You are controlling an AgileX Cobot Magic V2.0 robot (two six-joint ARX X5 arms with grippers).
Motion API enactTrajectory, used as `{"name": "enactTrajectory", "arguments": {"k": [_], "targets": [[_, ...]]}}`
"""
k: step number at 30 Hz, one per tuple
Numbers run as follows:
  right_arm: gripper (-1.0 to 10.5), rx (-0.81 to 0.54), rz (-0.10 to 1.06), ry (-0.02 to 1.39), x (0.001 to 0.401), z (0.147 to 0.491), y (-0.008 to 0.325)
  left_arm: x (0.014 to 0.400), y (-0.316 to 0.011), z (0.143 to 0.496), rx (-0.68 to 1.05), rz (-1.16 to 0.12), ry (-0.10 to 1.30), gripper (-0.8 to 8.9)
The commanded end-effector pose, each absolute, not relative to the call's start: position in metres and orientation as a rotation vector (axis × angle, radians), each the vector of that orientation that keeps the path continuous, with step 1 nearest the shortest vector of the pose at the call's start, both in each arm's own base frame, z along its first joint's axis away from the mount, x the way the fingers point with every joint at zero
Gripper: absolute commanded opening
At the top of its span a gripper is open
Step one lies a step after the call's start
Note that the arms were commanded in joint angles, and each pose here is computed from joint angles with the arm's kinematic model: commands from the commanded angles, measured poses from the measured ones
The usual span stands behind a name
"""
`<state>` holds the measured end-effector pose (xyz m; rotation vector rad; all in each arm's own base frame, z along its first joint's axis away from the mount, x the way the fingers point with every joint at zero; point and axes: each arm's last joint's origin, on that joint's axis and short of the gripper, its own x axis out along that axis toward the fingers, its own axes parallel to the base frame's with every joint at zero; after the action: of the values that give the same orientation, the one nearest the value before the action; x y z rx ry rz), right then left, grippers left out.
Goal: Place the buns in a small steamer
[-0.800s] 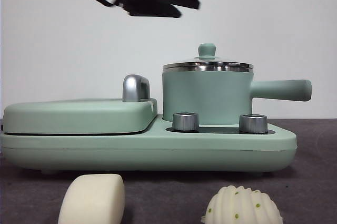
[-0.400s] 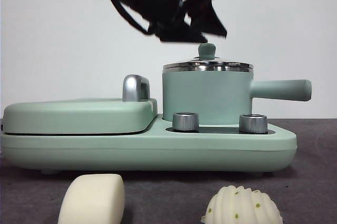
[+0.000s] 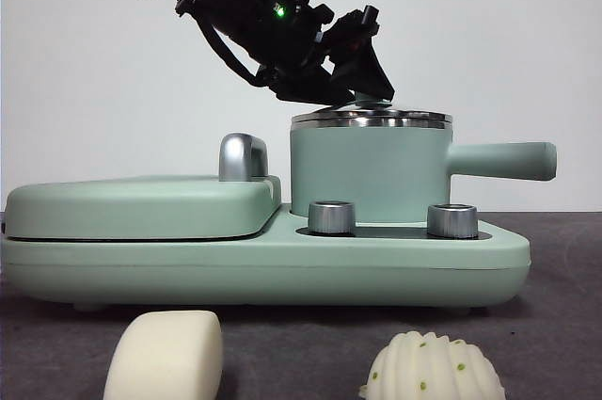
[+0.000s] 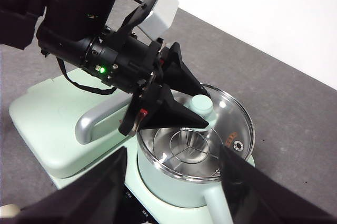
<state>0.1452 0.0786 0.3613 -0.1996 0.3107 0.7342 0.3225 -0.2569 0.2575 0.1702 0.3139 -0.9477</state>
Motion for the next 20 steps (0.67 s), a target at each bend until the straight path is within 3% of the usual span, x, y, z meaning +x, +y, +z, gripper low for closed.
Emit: {"name": "enactTrajectory", "arguments": {"k": [1,5,12,20], "targets": [[2.8,-0.183,0.736,0.298,0.146,0.367,0.080,0.325,-0.263,0.259,0.177,-0.952,0.294,1.19],[2.8,-0.183,0.735,0.298,0.146,0.367,0.080,0.325,-0.263,0.259,0.177,-0.952,0.293,0.20],[2.8,-0.183,0.735,0.298,0.146,0.367,0.080,0.323,-0.263,0.272,0.169,-0.954,0.254,0.16],[2.8,-0.183,0.736,0.298,0.146,0.367,0.080,0.308,-0.249,0.325,0.154,-0.949,0.181,0.16]]}}
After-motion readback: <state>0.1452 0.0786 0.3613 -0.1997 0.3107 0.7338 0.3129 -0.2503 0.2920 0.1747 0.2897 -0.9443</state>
